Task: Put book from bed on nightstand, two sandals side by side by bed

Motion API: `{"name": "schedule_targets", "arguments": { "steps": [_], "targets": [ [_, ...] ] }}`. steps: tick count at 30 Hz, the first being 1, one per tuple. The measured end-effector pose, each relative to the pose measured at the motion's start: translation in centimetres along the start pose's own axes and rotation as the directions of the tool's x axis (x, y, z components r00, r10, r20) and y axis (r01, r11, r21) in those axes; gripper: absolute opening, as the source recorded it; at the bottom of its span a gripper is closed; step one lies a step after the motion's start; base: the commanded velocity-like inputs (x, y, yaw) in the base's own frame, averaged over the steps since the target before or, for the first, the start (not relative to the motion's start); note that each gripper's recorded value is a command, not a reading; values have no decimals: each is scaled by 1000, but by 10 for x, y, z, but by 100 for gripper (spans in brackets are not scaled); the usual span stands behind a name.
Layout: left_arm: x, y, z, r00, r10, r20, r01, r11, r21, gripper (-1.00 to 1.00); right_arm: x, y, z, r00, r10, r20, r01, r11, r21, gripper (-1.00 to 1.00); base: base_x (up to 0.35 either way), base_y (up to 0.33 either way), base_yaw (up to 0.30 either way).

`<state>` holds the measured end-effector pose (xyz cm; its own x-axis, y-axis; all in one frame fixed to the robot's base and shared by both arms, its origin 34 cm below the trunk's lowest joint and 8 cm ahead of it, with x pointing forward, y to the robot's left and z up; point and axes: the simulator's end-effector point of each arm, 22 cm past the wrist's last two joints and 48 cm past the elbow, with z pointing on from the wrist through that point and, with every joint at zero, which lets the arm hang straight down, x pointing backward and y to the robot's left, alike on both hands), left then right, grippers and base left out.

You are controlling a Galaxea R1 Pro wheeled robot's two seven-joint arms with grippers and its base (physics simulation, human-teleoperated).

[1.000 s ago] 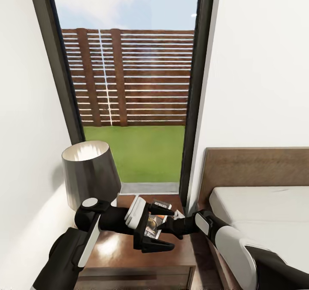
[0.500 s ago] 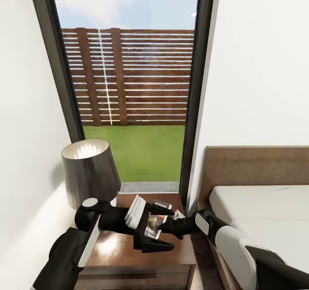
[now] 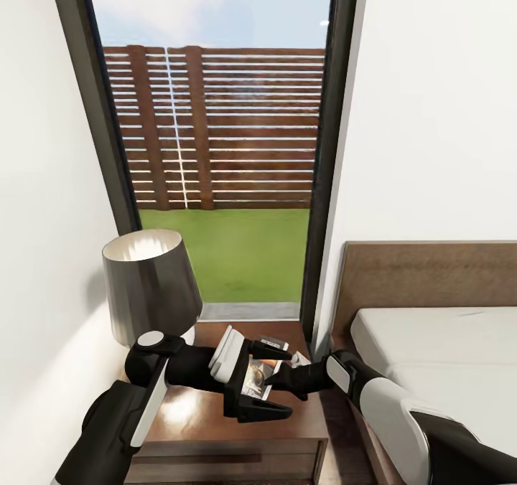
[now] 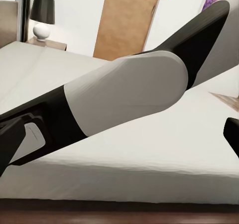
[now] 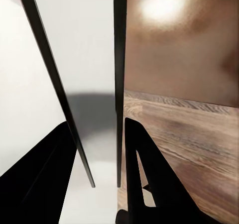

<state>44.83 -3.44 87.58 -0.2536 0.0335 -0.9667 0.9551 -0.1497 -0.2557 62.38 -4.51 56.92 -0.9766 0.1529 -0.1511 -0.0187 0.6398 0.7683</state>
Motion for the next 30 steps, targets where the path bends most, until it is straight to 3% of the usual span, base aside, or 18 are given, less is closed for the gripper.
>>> {"name": "schedule_targets", "arguments": {
  "steps": [11, 30],
  "targets": [
    [13, 1, 0, 1000, 0, -1, 0, 1000, -2, 100, 3, -10, 7, 1000, -5, 2, 5, 1000, 6, -100, 0, 0, 0],
    [13, 1, 1, 1000, 2, -1, -2, 1000, 0, 100, -1, -9, 5, 1000, -13, 11, 13, 1000, 7, -100, 0, 0, 0]
  ]
}}
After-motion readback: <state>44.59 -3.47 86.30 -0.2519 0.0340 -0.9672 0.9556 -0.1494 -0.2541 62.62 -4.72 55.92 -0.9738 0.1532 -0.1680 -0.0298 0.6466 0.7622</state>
